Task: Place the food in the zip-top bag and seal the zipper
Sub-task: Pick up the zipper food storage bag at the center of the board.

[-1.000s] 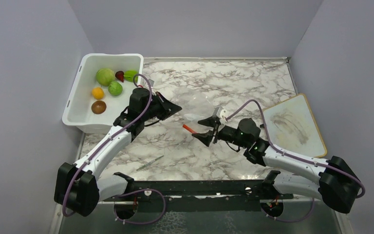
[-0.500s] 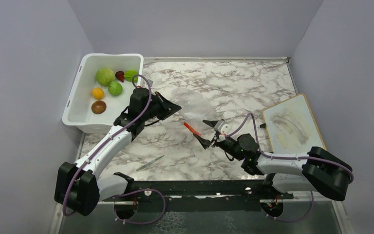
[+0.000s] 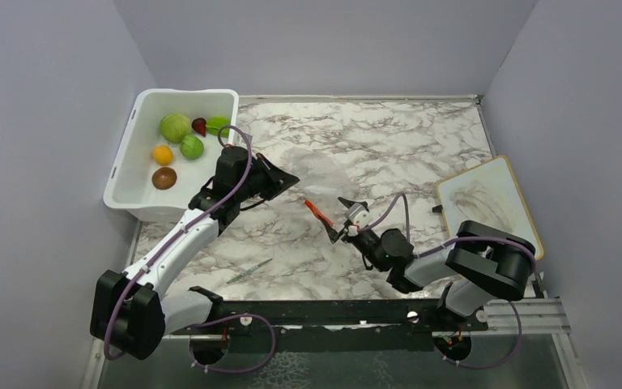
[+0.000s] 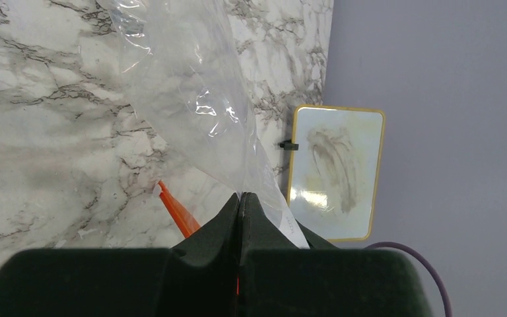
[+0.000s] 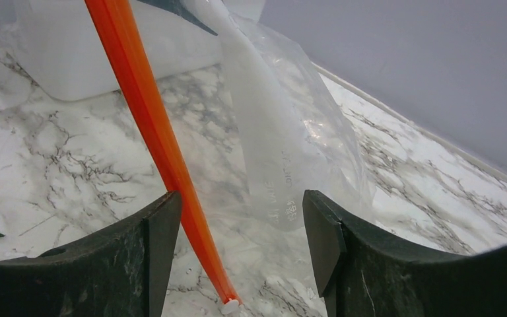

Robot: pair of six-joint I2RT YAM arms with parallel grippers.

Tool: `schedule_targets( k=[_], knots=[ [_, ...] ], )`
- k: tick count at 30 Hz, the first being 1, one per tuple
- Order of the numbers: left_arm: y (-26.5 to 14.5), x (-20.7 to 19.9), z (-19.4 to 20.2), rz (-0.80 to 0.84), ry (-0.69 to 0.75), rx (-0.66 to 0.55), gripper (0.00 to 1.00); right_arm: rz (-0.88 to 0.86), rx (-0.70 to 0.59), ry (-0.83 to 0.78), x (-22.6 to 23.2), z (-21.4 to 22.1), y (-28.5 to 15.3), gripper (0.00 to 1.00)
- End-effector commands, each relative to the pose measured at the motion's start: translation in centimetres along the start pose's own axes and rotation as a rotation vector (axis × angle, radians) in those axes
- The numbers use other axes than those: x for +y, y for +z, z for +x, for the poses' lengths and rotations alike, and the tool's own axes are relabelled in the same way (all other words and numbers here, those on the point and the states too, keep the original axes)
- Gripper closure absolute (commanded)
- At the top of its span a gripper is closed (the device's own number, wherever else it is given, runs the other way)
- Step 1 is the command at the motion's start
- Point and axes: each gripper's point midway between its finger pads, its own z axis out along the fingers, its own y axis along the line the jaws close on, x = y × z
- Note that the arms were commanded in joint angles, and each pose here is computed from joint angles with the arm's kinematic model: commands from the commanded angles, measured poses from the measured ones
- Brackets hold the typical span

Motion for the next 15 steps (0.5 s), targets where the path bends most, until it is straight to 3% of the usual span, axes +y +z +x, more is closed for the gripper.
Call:
schedule_targets(
  k=[1, 12, 15],
  knots=[
    [-0.55, -0.71, -0.72, 0.011, 0.022, -0.041, 1.0, 0.077, -0.1, 0.005, -0.68, -2.64, 0.91, 0.31],
    [-0.61, -0.11, -0.89, -0.013, 0.045, -0.055, 1.0, 0.09, -0.109, -0.023, -0.19, -2.55, 0.35, 0.31],
    [-0.66, 0.14, -0.82, -0.018, 0.047, -0.055, 1.0, 0.126, -0.124, -0.029, -0.88, -2.81, 0.08, 0.4]
  ],
)
